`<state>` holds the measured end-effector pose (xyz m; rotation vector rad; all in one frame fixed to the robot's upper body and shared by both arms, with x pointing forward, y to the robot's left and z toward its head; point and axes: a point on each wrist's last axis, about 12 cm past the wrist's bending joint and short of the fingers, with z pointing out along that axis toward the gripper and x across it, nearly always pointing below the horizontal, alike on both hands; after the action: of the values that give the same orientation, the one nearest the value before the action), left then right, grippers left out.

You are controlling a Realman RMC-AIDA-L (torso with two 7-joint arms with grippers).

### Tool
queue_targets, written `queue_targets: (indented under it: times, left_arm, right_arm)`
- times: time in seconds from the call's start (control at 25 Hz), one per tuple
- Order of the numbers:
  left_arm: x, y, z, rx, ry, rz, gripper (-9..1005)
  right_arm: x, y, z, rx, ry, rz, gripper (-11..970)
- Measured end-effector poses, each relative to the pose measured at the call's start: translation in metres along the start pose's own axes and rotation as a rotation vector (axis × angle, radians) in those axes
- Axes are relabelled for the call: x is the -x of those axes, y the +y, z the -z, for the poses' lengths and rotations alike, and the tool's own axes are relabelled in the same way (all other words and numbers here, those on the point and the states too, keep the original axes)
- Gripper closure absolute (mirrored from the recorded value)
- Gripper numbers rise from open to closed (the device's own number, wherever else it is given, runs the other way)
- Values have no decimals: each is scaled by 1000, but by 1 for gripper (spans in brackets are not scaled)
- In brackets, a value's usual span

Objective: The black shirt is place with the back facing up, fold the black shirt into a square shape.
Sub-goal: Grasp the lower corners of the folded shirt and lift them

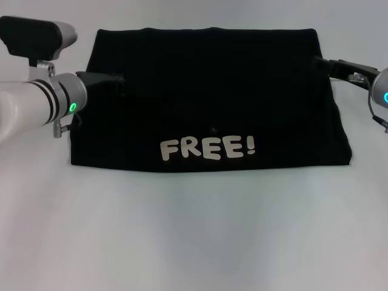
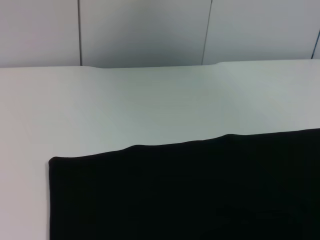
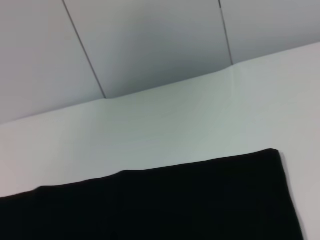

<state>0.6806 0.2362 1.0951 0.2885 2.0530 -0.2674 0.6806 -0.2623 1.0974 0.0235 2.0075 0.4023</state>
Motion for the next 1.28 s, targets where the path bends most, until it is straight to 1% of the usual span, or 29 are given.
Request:
queue_targets:
  times: [0.16, 0.32, 0.44, 0.56, 0.68, 0.8, 0.84, 1.0, 1.12, 1.28]
  left_arm:
    - [-1, -2, 0, -3, 6, -21, 969]
    - [-1, 1, 1, 8, 1, -4, 915]
    - [0, 5, 2, 34, -1, -4, 812]
    - [2, 14, 3, 93, -7, -11, 709]
    - [3, 22, 7, 124, -19, -12, 589]
    - [5, 33, 14, 140, -41, 23, 468]
    - [5, 34, 15, 138, -45, 34, 421]
    - [-1, 47, 32, 53, -68, 148, 233]
    - [-9, 57, 52, -37, -73, 251, 162]
    - [-23, 62, 72, -115, -57, 308, 68]
  right_arm:
    - [-1, 1, 1, 18, 0, -3, 353]
    - [-6, 1, 3, 42, 8, -7, 278]
    - [-9, -2, 6, 55, 9, -19, 267]
    - [-11, -7, 9, 64, 8, -27, 260]
    - [-12, -9, 11, 67, 8, -34, 260]
    - [-12, -12, 12, 65, 7, -36, 260]
    - [-11, -13, 13, 65, 7, -38, 260]
    - [-9, -16, 17, 101, 7, -58, 259]
    - [-9, -24, 27, 161, 9, -86, 259]
    - [-12, -38, 46, 243, 18, -132, 259]
